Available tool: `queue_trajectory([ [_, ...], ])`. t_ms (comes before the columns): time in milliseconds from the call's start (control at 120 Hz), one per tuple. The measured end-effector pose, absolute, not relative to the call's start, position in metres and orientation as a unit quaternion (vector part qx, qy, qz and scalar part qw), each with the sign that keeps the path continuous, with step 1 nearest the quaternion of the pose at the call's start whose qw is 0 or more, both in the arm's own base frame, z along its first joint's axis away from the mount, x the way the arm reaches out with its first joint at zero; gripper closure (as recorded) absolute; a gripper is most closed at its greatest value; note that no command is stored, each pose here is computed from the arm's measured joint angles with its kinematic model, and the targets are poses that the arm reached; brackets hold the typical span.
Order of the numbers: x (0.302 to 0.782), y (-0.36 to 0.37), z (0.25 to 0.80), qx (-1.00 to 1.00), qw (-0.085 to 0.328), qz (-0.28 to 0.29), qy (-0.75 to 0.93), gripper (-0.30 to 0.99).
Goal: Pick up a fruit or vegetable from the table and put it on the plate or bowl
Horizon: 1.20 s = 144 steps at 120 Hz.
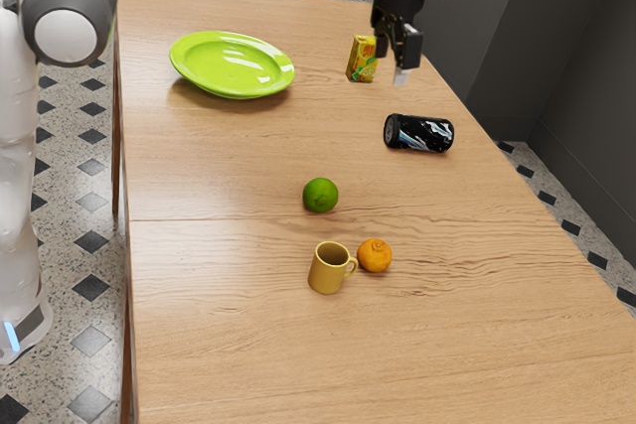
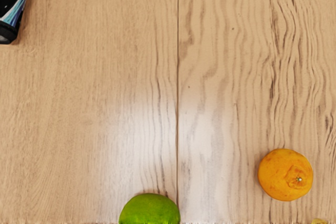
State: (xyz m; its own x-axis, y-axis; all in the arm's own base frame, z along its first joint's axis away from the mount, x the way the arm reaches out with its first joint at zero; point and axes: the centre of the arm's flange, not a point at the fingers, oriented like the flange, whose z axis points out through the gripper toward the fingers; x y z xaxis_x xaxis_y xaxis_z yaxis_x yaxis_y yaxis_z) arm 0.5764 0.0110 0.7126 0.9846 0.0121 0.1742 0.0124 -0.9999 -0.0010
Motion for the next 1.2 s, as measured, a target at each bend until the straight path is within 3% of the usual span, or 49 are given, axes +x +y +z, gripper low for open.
queue_trajectory([
  [492, 0.564, 0.012, 0.715, -0.998, 0.011, -0.061, -0.001, 0.0],
  [717, 0.562, 0.014, 0.65, -1.0, 0.011, -0.013, 0.025, 0.0],
  [1200, 0.536, 0.013, 0.575, -0.996, 0.014, -0.051, 0.069, 0.0],
])
